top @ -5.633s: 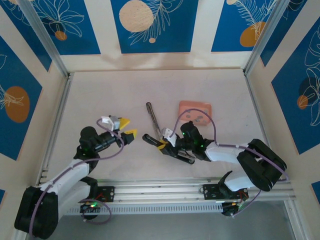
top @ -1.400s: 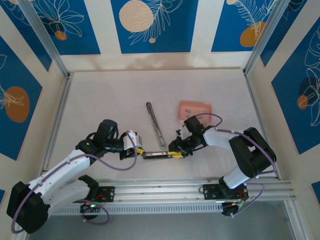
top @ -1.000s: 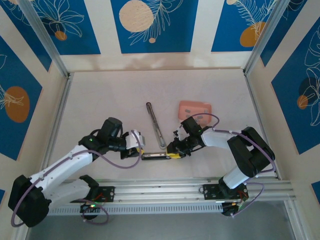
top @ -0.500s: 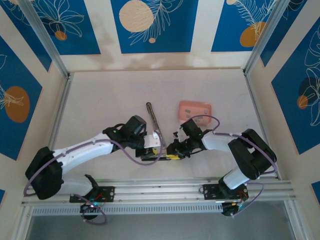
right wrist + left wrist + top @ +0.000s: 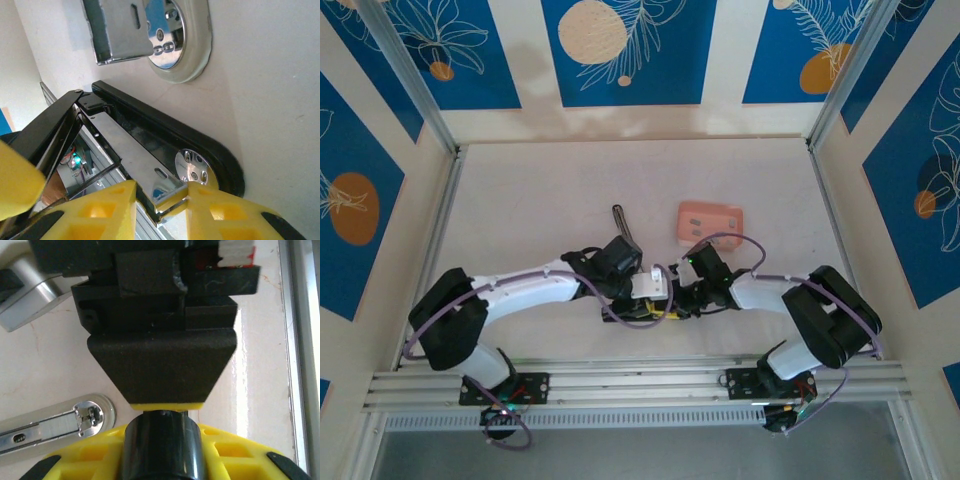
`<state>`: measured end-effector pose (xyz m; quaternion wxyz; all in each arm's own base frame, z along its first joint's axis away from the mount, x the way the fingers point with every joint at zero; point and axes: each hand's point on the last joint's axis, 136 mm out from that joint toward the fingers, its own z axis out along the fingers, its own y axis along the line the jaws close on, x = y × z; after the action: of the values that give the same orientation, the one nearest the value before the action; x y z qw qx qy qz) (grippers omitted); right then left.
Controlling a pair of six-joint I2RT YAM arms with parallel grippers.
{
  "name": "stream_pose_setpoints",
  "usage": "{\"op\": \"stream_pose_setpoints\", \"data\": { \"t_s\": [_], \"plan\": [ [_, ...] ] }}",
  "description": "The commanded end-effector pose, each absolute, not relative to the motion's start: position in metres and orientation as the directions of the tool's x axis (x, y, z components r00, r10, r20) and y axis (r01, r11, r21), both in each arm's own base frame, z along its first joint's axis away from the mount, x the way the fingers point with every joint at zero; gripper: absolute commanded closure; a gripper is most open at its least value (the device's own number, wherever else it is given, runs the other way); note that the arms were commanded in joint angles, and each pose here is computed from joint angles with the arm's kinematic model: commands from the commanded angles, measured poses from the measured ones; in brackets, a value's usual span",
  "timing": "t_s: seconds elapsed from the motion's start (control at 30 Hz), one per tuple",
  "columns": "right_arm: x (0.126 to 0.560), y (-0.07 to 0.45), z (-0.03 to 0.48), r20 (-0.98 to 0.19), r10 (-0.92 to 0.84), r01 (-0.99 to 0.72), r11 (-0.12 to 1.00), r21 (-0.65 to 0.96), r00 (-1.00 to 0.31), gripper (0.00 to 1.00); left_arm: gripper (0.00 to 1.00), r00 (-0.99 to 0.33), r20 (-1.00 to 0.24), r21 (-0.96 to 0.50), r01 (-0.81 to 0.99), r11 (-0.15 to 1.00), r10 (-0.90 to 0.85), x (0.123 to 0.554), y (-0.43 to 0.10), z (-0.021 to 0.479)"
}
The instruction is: Load the staples into the stapler
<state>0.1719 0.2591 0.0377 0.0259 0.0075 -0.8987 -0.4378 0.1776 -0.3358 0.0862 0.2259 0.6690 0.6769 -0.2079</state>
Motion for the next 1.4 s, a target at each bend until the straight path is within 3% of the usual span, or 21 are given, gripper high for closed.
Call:
{"op": "stream_pose_setpoints", "data": {
  "t_s": [0.0, 0.37, 0.9, 1.03, 1.37],
  "plan": [
    [0.168, 0.26, 0.044, 0.011, -0.049, -0.02, 0.585, 0.811, -0.999, 0.71, 0.85, 0.006, -0.59, 0.027, 1.0, 0.012, 0.808, 0.182, -0.351, 0.081],
    [0.167, 0.223, 0.048, -0.025, 0.065, 0.017, 0.58, 0.814, -0.998, 0.59, 0.85, -0.006, -0.522, 0.009, 1.0, 0.013, 0.853, 0.182, -0.343, 0.07],
    [0.166, 0.182, 0.057, -0.051, 0.185, 0.07, 0.593, 0.802, -0.981, 0.56, 0.84, 0.025, -0.318, -0.04, 0.998, -0.04, 0.948, 0.179, -0.347, 0.033],
    [0.165, 0.18, 0.057, -0.054, 0.192, 0.071, 0.591, 0.804, -0.98, 0.56, 0.77, 0.03, -0.3, -0.054, 0.997, -0.049, 0.953, 0.177, -0.349, 0.03],
    [0.167, 0.179, 0.062, -0.063, 0.193, 0.063, 0.584, 0.81, -0.979, 0.56, 0.51, 0.047, -0.389, -0.01, 0.998, -0.055, 0.92, 0.179, -0.359, 0.06]
  ]
}}
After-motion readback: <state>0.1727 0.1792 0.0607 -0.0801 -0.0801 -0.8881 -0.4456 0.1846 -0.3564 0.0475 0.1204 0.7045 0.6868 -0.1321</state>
